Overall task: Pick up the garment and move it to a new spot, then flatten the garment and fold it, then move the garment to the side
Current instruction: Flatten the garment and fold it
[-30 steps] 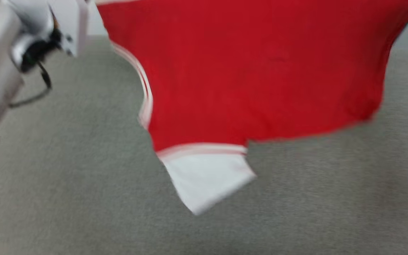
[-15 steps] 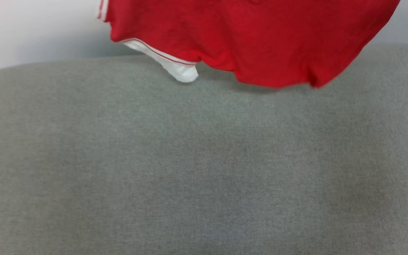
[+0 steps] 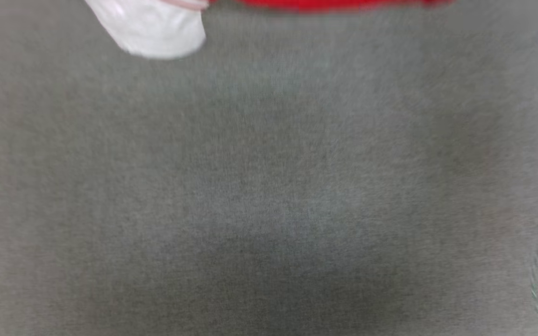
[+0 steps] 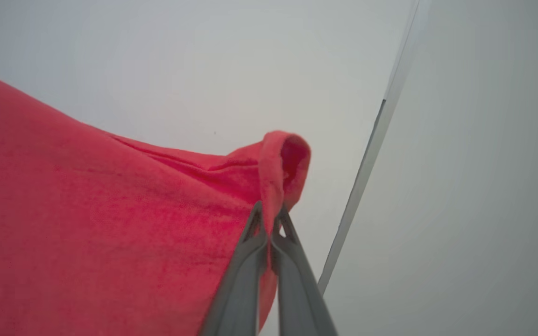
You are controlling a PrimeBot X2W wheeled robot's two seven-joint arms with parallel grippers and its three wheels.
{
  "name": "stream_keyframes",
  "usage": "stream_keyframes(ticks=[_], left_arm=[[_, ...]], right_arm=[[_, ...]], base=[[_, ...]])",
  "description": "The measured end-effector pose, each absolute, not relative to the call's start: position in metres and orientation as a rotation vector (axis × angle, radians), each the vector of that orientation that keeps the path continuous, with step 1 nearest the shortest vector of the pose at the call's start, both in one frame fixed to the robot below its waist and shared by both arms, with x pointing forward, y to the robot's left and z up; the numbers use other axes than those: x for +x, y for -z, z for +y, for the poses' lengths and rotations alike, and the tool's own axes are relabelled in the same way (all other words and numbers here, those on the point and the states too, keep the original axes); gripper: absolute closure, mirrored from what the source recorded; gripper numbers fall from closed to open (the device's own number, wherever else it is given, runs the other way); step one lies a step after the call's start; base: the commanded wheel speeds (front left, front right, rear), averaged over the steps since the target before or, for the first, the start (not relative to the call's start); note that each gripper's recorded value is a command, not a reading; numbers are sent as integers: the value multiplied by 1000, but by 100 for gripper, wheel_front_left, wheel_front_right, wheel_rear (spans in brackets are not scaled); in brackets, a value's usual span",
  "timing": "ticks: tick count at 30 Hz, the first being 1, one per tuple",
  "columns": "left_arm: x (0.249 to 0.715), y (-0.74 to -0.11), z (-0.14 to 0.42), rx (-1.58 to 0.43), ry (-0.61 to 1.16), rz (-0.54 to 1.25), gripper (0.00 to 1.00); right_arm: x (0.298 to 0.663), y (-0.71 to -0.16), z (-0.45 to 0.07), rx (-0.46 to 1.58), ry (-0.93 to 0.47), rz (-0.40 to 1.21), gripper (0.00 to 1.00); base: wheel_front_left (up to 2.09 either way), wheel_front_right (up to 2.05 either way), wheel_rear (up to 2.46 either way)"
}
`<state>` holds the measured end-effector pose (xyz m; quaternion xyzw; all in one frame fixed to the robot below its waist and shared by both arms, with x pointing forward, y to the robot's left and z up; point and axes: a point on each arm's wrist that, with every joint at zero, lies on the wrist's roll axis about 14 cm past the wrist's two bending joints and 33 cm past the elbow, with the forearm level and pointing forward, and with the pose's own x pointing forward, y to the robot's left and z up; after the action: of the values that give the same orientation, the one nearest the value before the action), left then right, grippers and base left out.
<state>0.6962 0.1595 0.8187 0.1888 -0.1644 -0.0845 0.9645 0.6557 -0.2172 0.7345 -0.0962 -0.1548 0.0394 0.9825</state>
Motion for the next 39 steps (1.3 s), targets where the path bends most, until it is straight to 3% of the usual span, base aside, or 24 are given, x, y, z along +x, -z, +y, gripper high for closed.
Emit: stream_keyframes(ticks=[5, 9, 18, 28, 39], left_arm=[[731, -800, 151, 378, 185, -411, 100], [754, -772, 140, 368, 220, -450, 100], [782, -638, 160, 372, 257, -229, 100], [718, -521, 196, 379, 275, 91, 100], [597, -501, 207, 305, 329, 215, 100]], right_arm=[[696, -703, -218, -236, -54, -386, 100], [725, -648, -217, -248, -43, -330, 100], [751, -521, -153, -183, -174, -117, 100], [702, -460, -116, -87, -272, 156, 100], [595, -481, -156, -62, -341, 328, 100]], base=[[0, 0, 0], [0, 0, 0], [0, 0, 0], [0, 0, 0], [0, 0, 0]])
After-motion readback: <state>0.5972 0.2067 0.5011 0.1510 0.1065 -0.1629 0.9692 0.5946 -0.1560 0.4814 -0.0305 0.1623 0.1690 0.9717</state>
